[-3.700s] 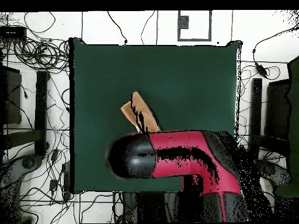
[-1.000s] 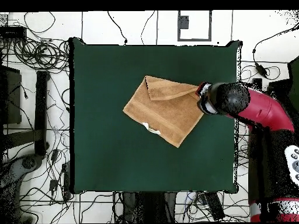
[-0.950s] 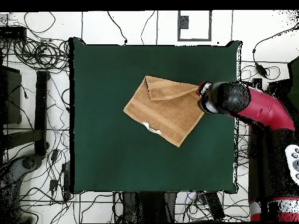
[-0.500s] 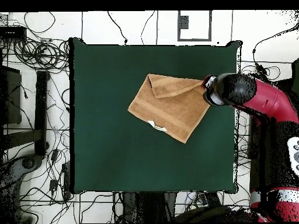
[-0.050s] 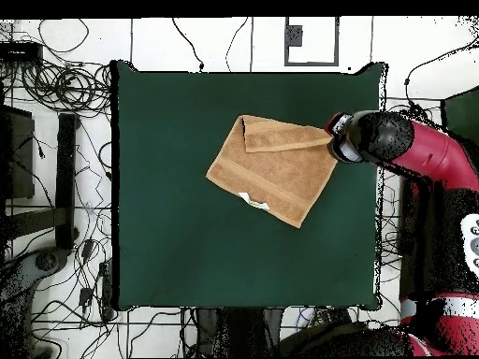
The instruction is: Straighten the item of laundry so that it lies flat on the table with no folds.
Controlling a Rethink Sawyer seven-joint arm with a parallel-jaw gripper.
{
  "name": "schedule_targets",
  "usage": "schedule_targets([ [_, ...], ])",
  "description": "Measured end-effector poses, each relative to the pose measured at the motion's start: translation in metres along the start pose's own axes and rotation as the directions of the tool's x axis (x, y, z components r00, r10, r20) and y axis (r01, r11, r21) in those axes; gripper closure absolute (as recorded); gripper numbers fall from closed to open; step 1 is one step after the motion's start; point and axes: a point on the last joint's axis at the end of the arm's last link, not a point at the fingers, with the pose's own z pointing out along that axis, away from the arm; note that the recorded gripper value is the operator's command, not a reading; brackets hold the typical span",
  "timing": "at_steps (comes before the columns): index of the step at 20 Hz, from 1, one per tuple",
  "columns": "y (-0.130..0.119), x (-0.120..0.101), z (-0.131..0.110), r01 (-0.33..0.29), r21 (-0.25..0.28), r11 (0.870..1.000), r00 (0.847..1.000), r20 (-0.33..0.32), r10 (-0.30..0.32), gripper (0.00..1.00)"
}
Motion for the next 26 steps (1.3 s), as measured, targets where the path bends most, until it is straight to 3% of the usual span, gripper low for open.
schedule_targets([
  [10,0.01,-0.014,-0.037,0.012,-0.005,1.0,0.998,0.057,-0.012,0.0],
  [18,0.016,-0.029,-0.09,0.021,-0.006,1.0,0.991,0.131,-0.02,0.0],
  [25,0.039,-0.015,-0.111,0.041,-0.019,0.999,0.99,0.134,-0.038,0.0],
  [26,0.052,-0.005,-0.113,0.055,-0.024,0.998,0.991,0.125,-0.051,0.0],
])
